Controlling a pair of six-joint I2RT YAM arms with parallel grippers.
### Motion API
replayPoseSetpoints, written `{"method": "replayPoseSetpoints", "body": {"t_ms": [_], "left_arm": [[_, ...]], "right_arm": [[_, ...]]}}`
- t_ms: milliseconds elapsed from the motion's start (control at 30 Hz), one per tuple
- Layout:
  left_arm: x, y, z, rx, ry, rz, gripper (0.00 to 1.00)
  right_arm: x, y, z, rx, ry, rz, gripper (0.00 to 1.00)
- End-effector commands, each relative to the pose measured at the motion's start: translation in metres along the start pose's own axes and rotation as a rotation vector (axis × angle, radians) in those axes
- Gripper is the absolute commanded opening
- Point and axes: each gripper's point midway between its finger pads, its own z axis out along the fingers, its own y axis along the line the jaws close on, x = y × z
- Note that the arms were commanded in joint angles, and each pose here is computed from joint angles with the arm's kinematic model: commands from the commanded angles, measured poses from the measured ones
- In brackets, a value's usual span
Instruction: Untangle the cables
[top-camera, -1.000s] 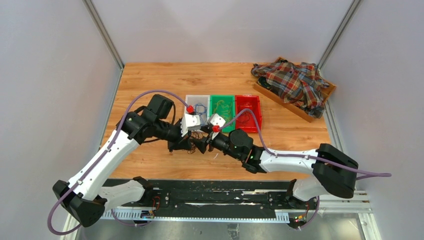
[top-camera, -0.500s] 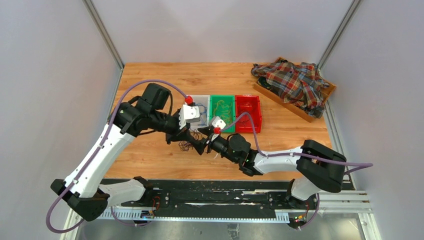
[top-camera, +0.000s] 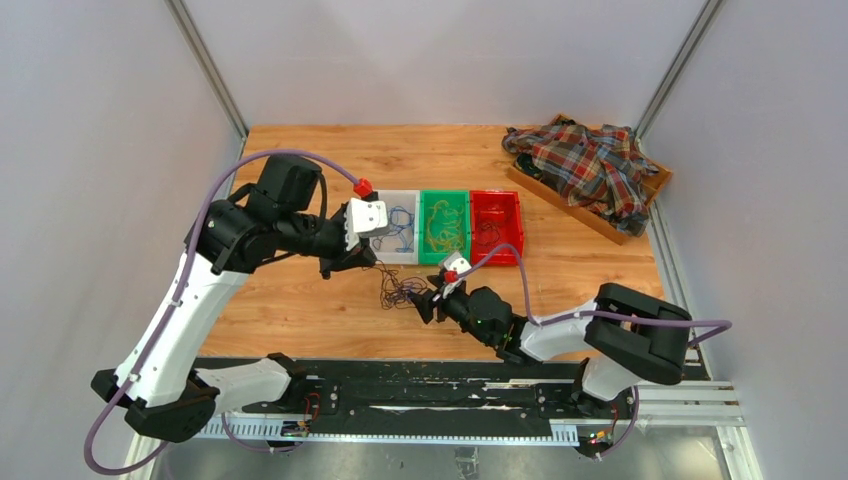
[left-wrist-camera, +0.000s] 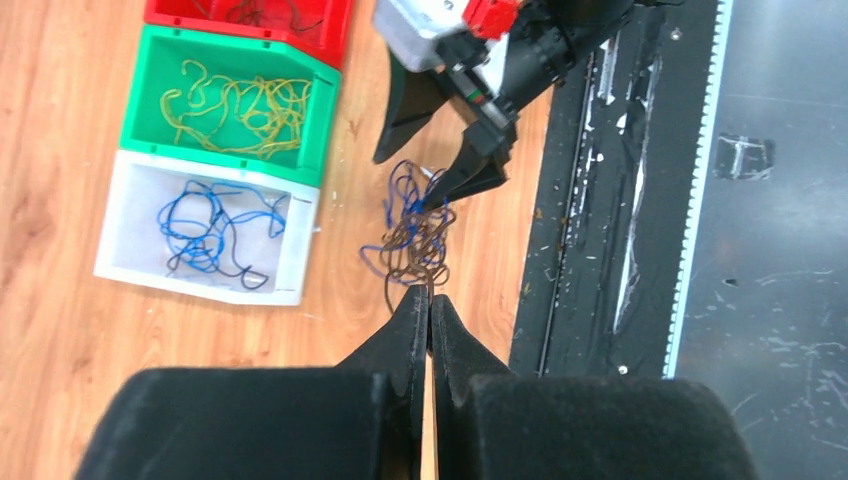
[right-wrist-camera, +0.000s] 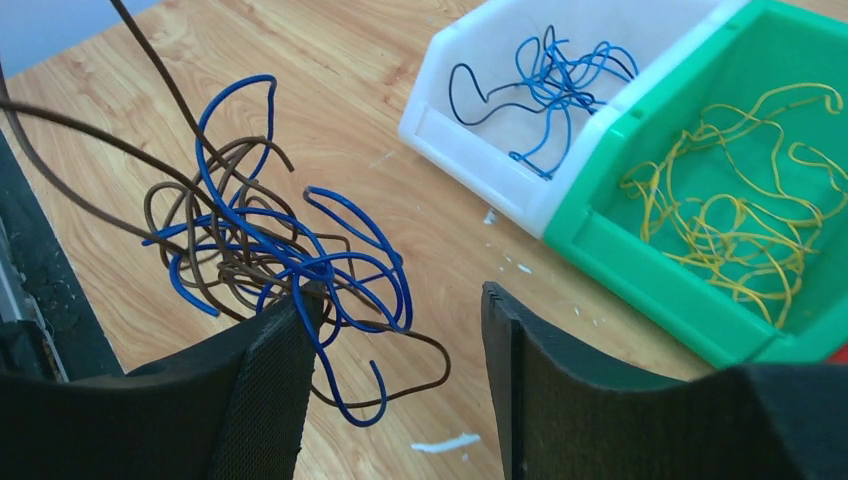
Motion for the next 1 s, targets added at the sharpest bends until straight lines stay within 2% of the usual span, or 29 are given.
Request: {"method": "replayPoseSetpoints", "body": {"t_ms": [0,200,267,500,667,967], "left_arm": [[-0.001,0.008,-0.007,-0.052,0.021,0.044,0.00],[0.024,0.002,0.009,-0.005,0.080,-0.002,0.00],[0.031,0.003,0.013,0.001,0.101,-0.010,0.01],[0.030,0.000,0.016,0.026,0.095,-0.028,0.00],[0.025,-0.001,0.013,0.016,0.081,-0.044,0.00],[0.019,-0.006,0.009,0.020,0.054,-0.063,0.01]], "right_arm": [[-0.010,-0.004,-0.018,0.025,-0.030,0.008,0.60],[-0.085,0.018,-0.038,-0.062,-0.098,0.024,0.66],[-0.106,0.026,-0.044,-0.100,-0.126,0.011,0.74],[-0.151,0.053,-0.037,-0.220,-0.223,-0.076,0.76],[-0.170,0.073,-0.025,-0.289,-0.270,-0.096,0.77],[-0.177,0.077,-0.003,-0.263,-0.301,-0.118,0.78]]}}
